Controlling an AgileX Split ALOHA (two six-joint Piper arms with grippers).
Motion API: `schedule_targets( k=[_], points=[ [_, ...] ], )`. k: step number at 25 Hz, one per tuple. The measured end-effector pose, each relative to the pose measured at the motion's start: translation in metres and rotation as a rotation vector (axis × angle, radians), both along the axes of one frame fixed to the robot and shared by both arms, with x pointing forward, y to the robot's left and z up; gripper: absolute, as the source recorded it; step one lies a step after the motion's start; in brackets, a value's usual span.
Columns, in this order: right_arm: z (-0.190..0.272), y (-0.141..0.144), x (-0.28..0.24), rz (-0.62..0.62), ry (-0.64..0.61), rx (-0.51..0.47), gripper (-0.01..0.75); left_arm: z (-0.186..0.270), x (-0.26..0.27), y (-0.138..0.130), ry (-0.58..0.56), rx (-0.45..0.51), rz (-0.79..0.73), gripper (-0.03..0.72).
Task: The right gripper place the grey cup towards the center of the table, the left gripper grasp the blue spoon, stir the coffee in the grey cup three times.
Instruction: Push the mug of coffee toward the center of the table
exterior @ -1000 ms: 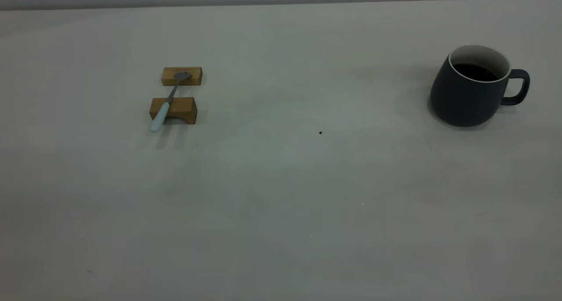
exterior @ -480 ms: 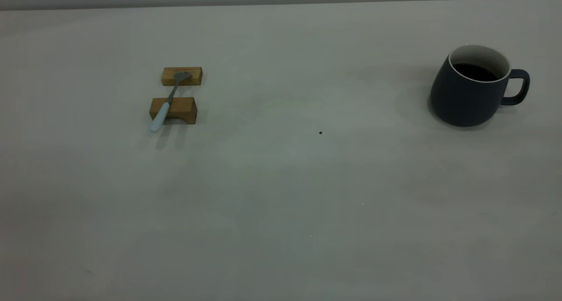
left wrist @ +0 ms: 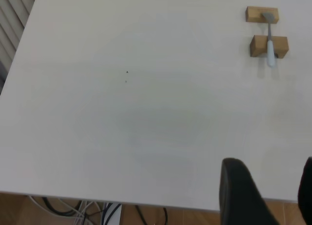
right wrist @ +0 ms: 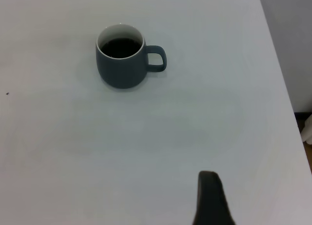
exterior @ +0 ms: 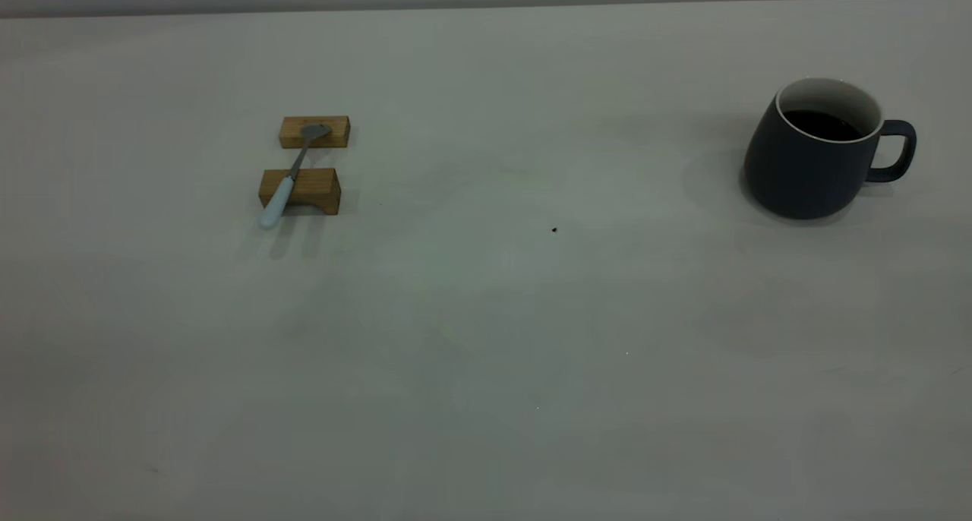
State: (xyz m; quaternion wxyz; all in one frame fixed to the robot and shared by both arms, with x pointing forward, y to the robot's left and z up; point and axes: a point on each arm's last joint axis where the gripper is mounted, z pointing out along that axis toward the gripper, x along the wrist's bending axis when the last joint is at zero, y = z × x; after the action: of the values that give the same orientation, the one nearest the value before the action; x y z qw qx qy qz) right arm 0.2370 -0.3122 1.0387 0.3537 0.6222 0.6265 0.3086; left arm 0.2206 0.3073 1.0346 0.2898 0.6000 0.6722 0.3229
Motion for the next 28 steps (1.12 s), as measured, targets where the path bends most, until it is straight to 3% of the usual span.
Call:
schedule_targets(
  k=[8, 13, 18, 28],
  points=[
    [0.0, 0.0, 0.001, 0.002, -0.008, 0.001, 0.535, 0.0, 0.0, 0.0, 0.0, 0.0, 0.0, 0.369],
    [0.001, 0.003, 0.021, 0.036, 0.108, -0.041, 0.58, 0.0, 0.0, 0.0, 0.0, 0.0, 0.0, 0.369],
    [0.003, 0.015, 0.073, 0.122, 0.247, -0.059, 0.652, 0.0, 0.0, 0.0, 0.0, 0.0, 0.0, 0.369],
    [-0.037, 0.035, 0.198, 0.372, 0.485, -0.208, 0.632, 0.0, 0.0, 0.0, 0.0, 0.0, 0.0, 0.369]
  ],
)
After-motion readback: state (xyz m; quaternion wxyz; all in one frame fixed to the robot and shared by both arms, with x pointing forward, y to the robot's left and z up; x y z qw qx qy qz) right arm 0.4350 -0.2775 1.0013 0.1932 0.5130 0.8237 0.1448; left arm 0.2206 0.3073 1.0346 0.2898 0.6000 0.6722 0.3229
